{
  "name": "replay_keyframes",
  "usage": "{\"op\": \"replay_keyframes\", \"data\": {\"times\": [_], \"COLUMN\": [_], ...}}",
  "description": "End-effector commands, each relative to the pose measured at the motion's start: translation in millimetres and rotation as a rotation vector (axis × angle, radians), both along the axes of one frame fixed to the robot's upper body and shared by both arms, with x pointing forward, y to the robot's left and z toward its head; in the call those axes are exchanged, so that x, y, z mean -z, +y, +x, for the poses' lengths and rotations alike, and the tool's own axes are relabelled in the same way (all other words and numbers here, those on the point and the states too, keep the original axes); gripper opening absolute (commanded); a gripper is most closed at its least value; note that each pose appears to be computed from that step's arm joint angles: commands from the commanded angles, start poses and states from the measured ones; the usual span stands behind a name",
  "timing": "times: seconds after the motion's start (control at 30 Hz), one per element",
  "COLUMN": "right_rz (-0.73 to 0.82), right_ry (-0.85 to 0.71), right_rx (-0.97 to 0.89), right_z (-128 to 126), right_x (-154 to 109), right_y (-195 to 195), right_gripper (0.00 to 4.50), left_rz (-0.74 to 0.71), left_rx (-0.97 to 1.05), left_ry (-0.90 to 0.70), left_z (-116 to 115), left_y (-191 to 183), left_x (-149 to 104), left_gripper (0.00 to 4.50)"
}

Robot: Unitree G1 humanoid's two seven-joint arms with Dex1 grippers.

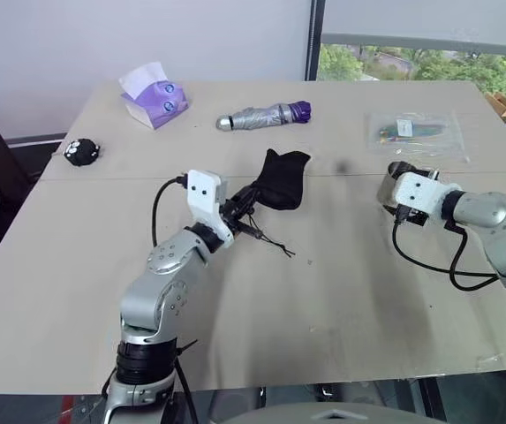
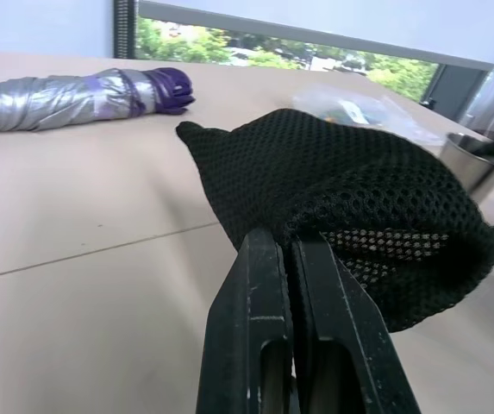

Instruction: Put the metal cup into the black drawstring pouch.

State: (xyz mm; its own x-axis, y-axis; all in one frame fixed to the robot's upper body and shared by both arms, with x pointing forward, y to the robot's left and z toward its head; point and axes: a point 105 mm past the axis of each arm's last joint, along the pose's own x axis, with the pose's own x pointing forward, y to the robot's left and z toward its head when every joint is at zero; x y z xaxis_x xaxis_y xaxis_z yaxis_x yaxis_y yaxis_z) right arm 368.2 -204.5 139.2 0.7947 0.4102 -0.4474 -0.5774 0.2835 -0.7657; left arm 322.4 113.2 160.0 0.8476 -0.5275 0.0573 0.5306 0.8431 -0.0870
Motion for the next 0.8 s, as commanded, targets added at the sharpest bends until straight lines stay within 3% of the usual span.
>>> {"op": "replay_keyframes", "data": {"times": [0.03, 0.2, 0.27, 0.37, 0.43, 0.57, 0.8], "right_rz": [-0.084, -0.1, -0.063, 0.312, 0.483, 0.602, 0.702], "right_ry": [-0.04, -0.018, -0.03, 0.089, 0.201, 0.386, 0.441], "right_rx": [-0.025, -0.019, -0.025, -0.131, -0.217, -0.322, -0.3], "right_z": [0.0, -7.6, -10.1, -34.9, -58.6, -100.3, -118.3], "right_x": [-13.6, -12.5, -17.9, -35.7, -46.6, -47.6, -46.8], "right_y": [-5.7, -8.3, -1.8, 51.4, 81.2, 111.1, 127.2], "right_gripper": [2.15, 0.03, 0.03, 0.03, 0.03, 0.03, 0.03], "left_rz": [-0.008, -0.007, -0.013, -0.04, -0.051, -0.066, -0.063], "left_rx": [-0.011, -0.015, 0.001, 0.034, 0.05, 0.059, 0.051], "left_ry": [-0.056, -0.031, -0.01, 0.045, 0.068, 0.09, 0.127], "left_z": [-0.5, 0.5, 0.8, 3.8, 6.7, 14.3, 27.7], "left_y": [-1.7, -4.2, -7.4, -17.1, -23.9, -34.2, -46.2], "left_x": [-16.3, -13.1, -12.2, -10.5, -10.6, -13.7, -14.1], "left_gripper": [0.0, 0.0, 0.0, 0.0, 0.0, 0.0, 0.0]}}
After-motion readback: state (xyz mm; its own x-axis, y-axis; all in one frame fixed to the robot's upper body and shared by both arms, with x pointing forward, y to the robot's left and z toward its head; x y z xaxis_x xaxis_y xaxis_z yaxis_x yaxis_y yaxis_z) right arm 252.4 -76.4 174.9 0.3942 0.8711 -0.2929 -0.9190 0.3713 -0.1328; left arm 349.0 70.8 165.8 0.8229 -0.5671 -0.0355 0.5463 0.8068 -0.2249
